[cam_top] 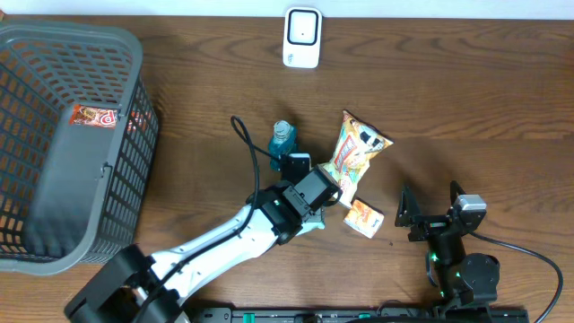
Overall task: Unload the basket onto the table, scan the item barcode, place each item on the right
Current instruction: 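Carry the green package with the left gripper toward the scanner, then release the green package on the table and withdraw left gripper, then reach the left gripper into the basket and grasp the brown chocolate bar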
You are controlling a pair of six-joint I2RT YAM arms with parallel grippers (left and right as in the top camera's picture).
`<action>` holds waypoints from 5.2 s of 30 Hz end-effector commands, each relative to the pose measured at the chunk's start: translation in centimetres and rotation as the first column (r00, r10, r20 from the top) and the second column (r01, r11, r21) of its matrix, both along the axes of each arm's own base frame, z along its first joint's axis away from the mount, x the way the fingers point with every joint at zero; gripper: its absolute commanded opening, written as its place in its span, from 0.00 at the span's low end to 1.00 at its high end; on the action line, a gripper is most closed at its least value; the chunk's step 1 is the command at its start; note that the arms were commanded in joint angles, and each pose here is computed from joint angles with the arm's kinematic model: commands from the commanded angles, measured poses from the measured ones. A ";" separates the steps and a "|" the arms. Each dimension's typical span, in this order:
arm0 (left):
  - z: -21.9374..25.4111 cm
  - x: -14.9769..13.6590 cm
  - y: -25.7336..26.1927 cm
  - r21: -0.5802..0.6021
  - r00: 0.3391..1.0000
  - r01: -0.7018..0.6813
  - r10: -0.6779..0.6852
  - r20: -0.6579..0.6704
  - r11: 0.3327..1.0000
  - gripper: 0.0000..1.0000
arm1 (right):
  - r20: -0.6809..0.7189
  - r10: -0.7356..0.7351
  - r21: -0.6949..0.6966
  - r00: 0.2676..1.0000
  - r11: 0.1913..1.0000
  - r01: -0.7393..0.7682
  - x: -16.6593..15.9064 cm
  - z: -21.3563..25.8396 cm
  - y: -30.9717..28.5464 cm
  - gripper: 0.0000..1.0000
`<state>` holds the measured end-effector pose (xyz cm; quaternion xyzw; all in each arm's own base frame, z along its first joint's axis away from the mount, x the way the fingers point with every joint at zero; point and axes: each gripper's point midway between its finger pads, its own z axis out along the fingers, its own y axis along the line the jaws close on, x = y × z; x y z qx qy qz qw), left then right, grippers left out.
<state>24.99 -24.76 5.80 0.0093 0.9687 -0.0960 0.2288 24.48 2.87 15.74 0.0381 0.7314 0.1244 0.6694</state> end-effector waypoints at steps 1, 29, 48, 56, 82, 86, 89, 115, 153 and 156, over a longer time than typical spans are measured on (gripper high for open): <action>6.5 1.7 -1.0 -0.076 0.991 0.029 -0.019 0.134 0.997 0.90 | 0.002 -0.003 -0.009 1.000 1.000 0.003 0.0 0.0 -0.1 0.99; 31.4 3.5 32.4 -0.217 0.495 -0.660 0.633 0.596 0.720 0.98 | 0.002 -0.003 -0.009 1.000 1.000 0.003 0.0 0.0 -0.1 0.99; 11.1 12.2 42.1 0.028 0.806 -0.587 0.581 0.108 0.809 0.98 | 0.002 -0.003 -0.009 1.000 1.000 0.003 0.0 0.0 -0.1 0.99; 5.5 15.5 44.6 0.199 0.907 -0.421 0.406 0.110 0.885 0.98 | 0.002 -0.003 -0.009 1.000 1.000 0.003 0.0 0.0 -0.1 0.99; -5.8 19.0 46.4 0.308 0.976 -0.216 0.210 0.052 0.927 0.45 | 0.002 -0.003 -0.009 1.000 1.000 0.003 0.0 0.0 -0.1 0.99; -6.5 17.8 45.8 0.281 0.971 -0.227 0.238 -0.006 0.933 0.08 | 0.002 -0.003 -0.009 1.000 1.000 0.003 0.0 0.0 -0.1 0.99; -7.1 16.5 45.7 0.260 0.952 -0.277 0.301 -0.057 0.925 0.07 | 0.002 -0.003 -0.009 1.000 1.000 0.003 0.0 0.0 -0.1 0.99; 3.0 9.9 45.1 0.108 0.490 -0.860 0.866 -0.105 0.499 0.09 | 0.002 -0.003 -0.009 1.000 1.000 0.003 0.0 0.0 -0.1 0.99; -7.2 6.1 42.1 0.241 -0.034 -0.968 0.915 -0.402 0.070 0.12 | 0.002 -0.003 -0.009 1.000 1.000 0.003 0.0 0.0 -0.1 0.99; -6.5 5.1 41.8 0.272 -0.006 -0.955 0.909 -0.416 0.118 0.07 | 0.002 -0.003 -0.009 1.000 1.000 0.003 0.0 0.0 -0.1 0.99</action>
